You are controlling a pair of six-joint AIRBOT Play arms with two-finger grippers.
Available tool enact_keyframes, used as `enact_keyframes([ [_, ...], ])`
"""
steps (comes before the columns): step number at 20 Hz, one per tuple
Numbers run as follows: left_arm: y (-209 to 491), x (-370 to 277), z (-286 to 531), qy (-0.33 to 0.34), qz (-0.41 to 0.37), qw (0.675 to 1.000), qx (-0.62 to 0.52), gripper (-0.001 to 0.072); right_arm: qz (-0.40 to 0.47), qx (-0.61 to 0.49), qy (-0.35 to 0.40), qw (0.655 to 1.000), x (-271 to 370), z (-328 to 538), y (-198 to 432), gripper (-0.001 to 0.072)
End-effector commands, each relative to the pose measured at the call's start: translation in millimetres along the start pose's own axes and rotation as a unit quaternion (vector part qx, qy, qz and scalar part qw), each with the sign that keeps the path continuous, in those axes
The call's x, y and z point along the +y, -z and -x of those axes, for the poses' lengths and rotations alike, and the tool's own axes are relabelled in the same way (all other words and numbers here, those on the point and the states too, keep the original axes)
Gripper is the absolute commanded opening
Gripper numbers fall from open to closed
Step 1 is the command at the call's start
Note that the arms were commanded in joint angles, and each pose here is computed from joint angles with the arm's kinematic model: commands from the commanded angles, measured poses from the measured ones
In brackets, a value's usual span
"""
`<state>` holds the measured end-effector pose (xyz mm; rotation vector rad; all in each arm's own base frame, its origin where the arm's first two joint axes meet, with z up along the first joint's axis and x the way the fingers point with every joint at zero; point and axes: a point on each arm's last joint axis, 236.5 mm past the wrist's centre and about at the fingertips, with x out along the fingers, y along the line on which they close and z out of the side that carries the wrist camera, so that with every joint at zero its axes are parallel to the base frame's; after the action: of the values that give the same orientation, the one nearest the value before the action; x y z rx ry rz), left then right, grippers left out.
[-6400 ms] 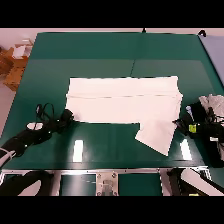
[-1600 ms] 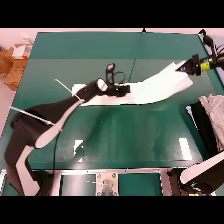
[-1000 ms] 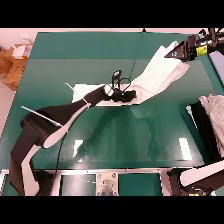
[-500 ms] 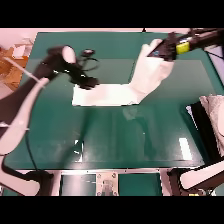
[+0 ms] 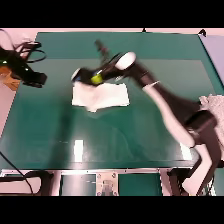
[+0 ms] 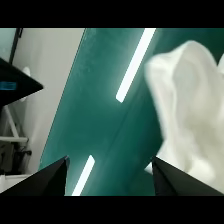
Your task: Fold the shirts.
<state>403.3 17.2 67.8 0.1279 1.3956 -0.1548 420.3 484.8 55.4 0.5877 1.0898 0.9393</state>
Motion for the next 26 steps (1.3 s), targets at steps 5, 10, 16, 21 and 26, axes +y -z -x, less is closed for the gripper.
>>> enact_keyframes([
  [5, 6, 25, 7, 0.035, 0.051, 0.998, -0.019, 0.0026, -0.058, -0.089, 0.029, 0.994, -62, 68, -78, 0.055],
  [10, -2, 21, 8, 0.045, 0.051, 0.997, -0.036, 0.0026, -0.127, -0.029, 0.139, 0.982, -186, 220, -75, 0.055],
  [16, -3, 18, 8, 0.051, 0.052, 0.997, -0.037, 0.0026, -0.187, 0.057, 0.187, 0.963, -278, 204, 19, 0.0611],
  [21, -1, 15, 8, 0.057, 0.055, 0.996, -0.034, 0.0026, -0.13, 0.092, 0.128, 0.979, -250, 133, 38, 0.0612],
  [26, 0, 14, 8, 0.059, 0.054, 0.996, -0.03, 0.0026, -0.108, 0.109, 0.105, 0.983, -213, 104, 44, 0.0318],
])
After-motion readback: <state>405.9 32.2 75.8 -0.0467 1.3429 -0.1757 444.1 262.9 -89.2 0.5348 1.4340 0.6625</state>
